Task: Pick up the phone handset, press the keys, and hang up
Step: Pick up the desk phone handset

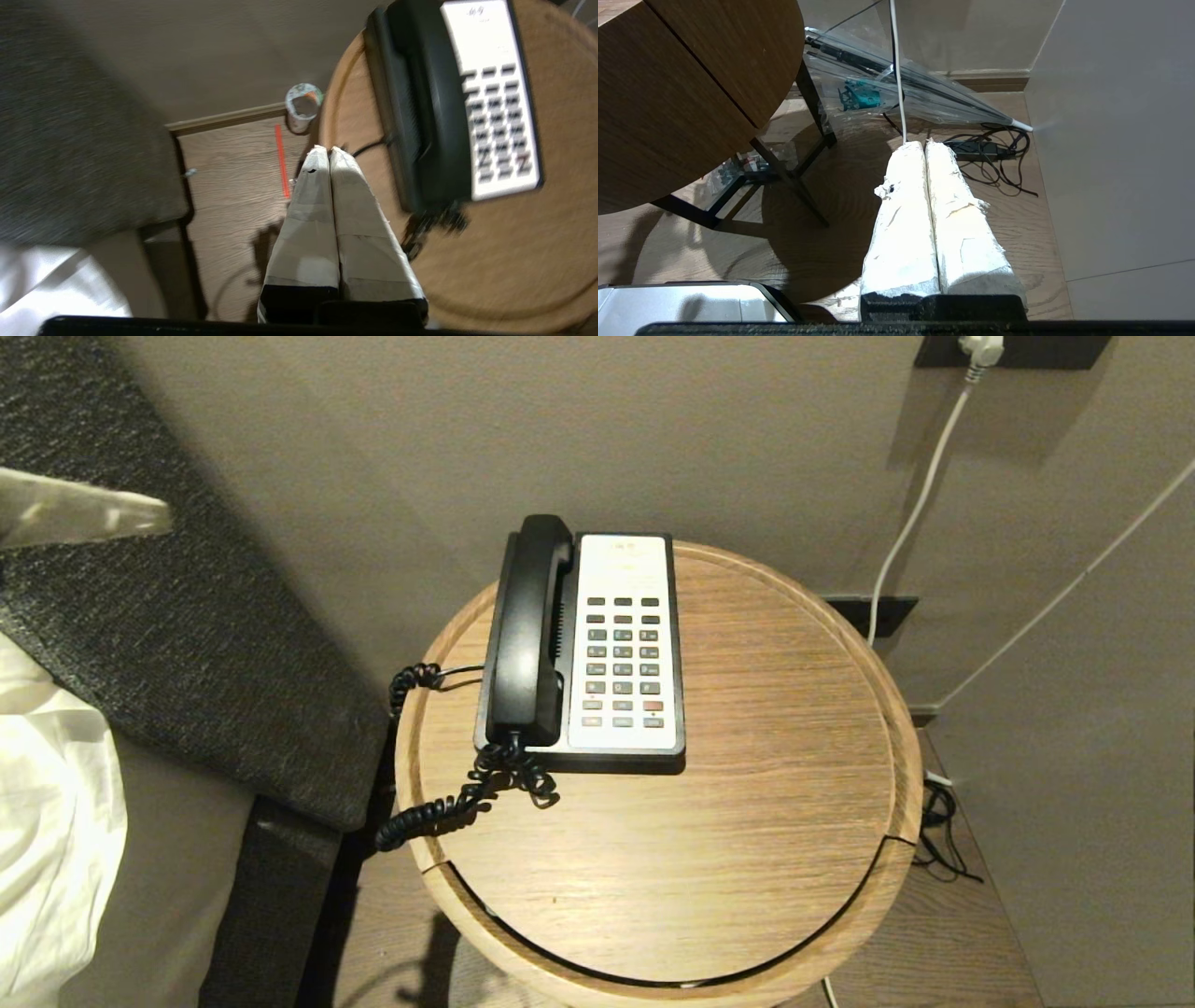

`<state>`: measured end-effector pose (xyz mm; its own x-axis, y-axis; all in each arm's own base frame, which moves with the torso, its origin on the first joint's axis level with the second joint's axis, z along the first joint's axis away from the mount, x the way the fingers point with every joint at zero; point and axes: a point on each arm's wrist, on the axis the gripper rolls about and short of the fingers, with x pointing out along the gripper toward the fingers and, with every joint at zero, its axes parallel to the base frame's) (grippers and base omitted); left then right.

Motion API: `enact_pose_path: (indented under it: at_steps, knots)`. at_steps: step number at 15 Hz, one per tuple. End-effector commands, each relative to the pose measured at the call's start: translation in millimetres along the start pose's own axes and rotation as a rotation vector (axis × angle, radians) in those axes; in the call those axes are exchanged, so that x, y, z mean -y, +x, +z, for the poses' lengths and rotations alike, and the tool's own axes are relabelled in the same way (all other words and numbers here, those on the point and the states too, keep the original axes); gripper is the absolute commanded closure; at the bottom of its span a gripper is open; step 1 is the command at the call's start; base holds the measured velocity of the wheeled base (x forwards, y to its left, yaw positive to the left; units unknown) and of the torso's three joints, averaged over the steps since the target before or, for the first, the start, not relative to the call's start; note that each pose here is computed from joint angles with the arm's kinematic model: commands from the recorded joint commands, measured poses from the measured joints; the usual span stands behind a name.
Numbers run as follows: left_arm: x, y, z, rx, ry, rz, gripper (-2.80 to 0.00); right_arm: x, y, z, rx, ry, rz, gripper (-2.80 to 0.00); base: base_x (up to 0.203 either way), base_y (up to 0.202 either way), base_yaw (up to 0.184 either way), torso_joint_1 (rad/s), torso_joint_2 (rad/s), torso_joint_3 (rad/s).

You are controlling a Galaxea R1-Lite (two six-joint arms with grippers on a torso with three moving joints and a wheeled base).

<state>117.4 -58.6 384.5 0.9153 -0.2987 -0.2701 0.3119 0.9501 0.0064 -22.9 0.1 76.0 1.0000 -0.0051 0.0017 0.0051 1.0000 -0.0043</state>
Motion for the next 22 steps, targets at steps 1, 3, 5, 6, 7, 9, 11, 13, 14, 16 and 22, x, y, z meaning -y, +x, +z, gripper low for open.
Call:
enact_pose_path:
  at_steps: [1, 3, 5, 6, 7, 9, 11, 13, 14, 16, 22]
  knots:
    - [48.0, 59.4, 6.5, -0.089, 0.037, 0.013, 0.00, 0.0, -0.2, -0.1, 0.003, 0.000, 0.002, 0.00, 0.000, 0.000, 0.000, 0.000, 0.00, 0.000]
    - [74.4, 81.0, 1.9, -0.110, 0.093, 0.116, 0.00, 0.0, -0.2, -0.1, 0.003, 0.000, -0.001, 0.00, 0.000, 0.000, 0.000, 0.000, 0.00, 0.000]
    - [94.1, 98.1, -1.1, -0.108, 0.109, 0.145, 0.00, 0.0, -0.2, -0.1, 0.003, 0.000, -0.001, 0.00, 0.000, 0.000, 0.000, 0.000, 0.00, 0.000]
    - [98.2, 100.6, -1.7, -0.096, 0.117, 0.189, 0.00, 0.0, -0.2, -0.1, 0.003, 0.000, 0.000, 0.00, 0.000, 0.000, 0.000, 0.000, 0.00, 0.000]
    - [101.9, 102.8, -5.6, -0.106, 0.132, 0.195, 0.00, 0.0, -0.2, -0.1, 0.003, 0.000, 0.001, 0.00, 0.000, 0.000, 0.000, 0.000, 0.00, 0.000]
    - [109.3, 101.4, -9.1, -0.107, 0.110, 0.171, 0.00, 0.0, -0.2, -0.1, 0.003, 0.000, 0.002, 0.00, 0.000, 0.000, 0.000, 0.000, 0.00, 0.000]
    - [114.9, 104.5, -11.9, -0.122, 0.054, 0.154, 0.00, 0.0, -0.2, -0.1, 0.003, 0.000, 0.000, 0.00, 0.000, 0.000, 0.000, 0.000, 0.00, 0.000]
    - [129.5, 102.3, -15.0, -0.139, -0.019, 0.074, 0.00, 0.0, -0.2, -0.1, 0.003, 0.000, 0.000, 0.00, 0.000, 0.000, 0.000, 0.000, 0.00, 0.000]
    - [132.4, 105.2, -17.5, -0.163, -0.031, 0.073, 0.00, 0.0, -0.2, -0.2, 0.003, 0.000, 0.000, 0.00, 0.000, 0.000, 0.000, 0.000, 0.00, 0.000]
    - [132.7, 102.4, -23.2, -0.231, -0.031, 0.086, 0.00, 0.0, -0.2, -0.1, 0.003, 0.000, 0.000, 0.00, 0.000, 0.000, 0.000, 0.000, 0.00, 0.000]
    - [141.9, 94.6, -27.1, -0.252, -0.038, 0.063, 0.00, 0.0, -0.2, -0.1, 0.003, 0.000, 0.000, 0.00, 0.000, 0.000, 0.000, 0.000, 0.00, 0.000]
